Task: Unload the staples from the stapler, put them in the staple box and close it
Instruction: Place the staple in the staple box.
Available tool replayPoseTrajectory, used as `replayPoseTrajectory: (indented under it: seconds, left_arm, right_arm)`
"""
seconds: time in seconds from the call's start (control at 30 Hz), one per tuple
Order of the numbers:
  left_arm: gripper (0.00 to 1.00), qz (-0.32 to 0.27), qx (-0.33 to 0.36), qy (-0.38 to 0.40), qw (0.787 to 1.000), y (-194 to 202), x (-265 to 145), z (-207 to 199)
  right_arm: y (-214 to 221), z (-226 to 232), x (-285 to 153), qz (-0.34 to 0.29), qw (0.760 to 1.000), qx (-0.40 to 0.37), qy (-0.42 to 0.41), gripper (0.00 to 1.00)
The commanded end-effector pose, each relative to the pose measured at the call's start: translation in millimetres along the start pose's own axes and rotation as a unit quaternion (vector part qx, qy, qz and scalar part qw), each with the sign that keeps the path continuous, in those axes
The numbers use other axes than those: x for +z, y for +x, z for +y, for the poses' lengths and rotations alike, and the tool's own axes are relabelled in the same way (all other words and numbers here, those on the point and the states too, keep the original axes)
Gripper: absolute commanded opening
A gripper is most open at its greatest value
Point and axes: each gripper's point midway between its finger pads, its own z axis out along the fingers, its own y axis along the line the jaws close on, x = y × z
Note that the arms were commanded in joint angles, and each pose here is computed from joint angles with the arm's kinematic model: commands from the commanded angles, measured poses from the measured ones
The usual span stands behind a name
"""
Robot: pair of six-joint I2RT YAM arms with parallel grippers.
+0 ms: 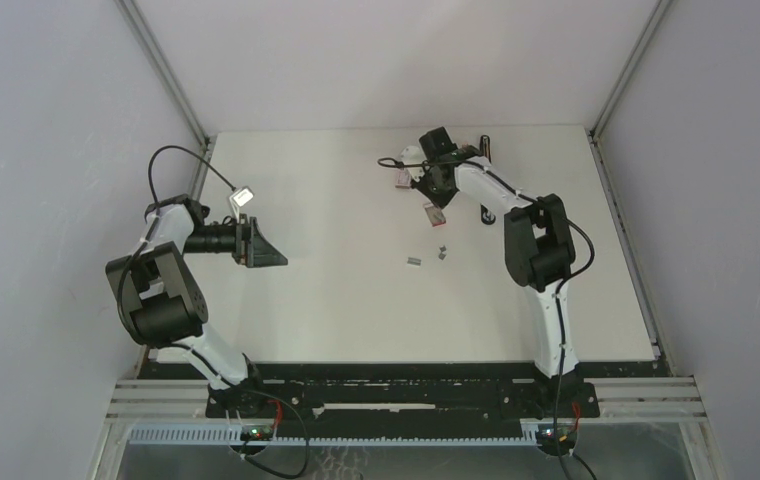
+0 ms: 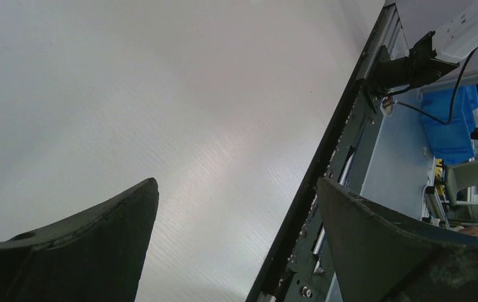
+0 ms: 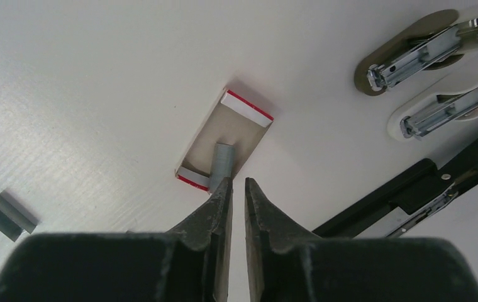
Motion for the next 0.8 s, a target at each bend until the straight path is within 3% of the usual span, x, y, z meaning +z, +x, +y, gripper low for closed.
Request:
replayPoseTrajectory:
  seconds: [0.0,0.4,0.77]
  left_arm:
    - [1.0,-0.021,0.031,0.003,0.999,-20.0,-6.4,-3.7]
    - [1.0,-0.021,0.031,0.003,0.999,-19.8,-6.5,-3.3]
    - [1.0,-0.021,0.029,0.004,0.999,-19.6,-6.2,-3.3]
  right_arm:
    - [-11.2,-5.0,-7.0,-0.001,1.0,0.001,0.014,0.13]
    - [1.3,7.6,13.8,0.031,0.999,0.013,-0.001,0.23]
    - [7.5,8.2,19.4,0.038,0.999,0.018,-0.008,0.18]
